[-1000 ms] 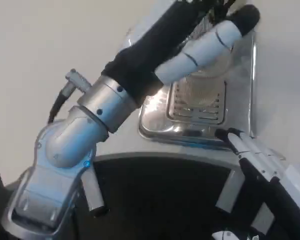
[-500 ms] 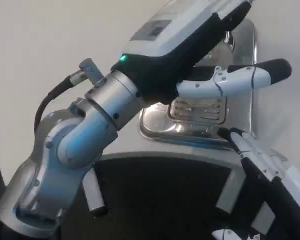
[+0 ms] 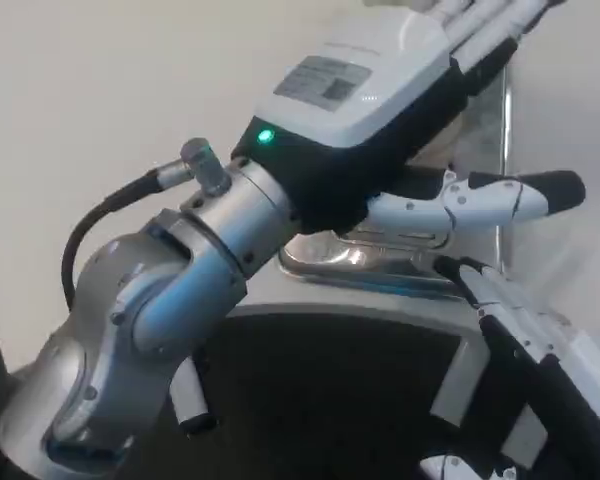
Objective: Grasp the cup under the faucet to collect the drink, then remove the cup.
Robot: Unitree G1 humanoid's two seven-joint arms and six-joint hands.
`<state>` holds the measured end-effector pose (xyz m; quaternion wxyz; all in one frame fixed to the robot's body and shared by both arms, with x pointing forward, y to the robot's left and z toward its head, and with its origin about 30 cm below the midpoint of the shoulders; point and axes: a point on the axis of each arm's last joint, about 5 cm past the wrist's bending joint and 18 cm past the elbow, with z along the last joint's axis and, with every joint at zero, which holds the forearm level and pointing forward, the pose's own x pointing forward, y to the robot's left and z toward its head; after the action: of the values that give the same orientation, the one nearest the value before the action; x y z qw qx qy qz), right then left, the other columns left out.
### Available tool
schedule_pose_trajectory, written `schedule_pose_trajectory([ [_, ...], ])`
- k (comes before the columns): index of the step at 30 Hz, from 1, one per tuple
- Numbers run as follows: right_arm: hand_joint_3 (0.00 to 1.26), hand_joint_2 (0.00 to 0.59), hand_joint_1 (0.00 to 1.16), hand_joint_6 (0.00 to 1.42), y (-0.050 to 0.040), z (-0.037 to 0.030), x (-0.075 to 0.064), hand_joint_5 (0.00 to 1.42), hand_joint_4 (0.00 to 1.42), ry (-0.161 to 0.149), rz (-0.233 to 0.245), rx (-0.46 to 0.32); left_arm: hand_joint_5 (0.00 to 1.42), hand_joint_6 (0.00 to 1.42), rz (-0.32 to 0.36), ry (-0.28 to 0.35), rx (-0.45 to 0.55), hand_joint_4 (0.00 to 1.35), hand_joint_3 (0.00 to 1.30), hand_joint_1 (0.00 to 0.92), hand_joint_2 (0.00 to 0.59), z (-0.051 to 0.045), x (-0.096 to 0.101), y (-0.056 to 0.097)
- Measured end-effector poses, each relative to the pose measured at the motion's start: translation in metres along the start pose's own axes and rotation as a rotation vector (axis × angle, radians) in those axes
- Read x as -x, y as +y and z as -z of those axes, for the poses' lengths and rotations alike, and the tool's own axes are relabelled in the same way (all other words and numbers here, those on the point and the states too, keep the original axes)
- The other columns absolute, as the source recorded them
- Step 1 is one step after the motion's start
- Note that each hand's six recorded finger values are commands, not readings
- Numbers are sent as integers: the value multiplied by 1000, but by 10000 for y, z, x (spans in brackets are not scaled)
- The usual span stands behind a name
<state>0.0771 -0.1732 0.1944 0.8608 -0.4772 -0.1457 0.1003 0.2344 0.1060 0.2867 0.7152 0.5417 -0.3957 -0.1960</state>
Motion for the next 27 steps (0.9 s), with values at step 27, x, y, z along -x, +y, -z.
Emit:
schedule_pose_trajectory([
  [27, 3, 265, 265, 50, 25, 90, -315, 3, 0, 153, 241, -148, 0, 0, -6, 4, -56, 0, 0, 0, 208, 61, 38, -50],
])
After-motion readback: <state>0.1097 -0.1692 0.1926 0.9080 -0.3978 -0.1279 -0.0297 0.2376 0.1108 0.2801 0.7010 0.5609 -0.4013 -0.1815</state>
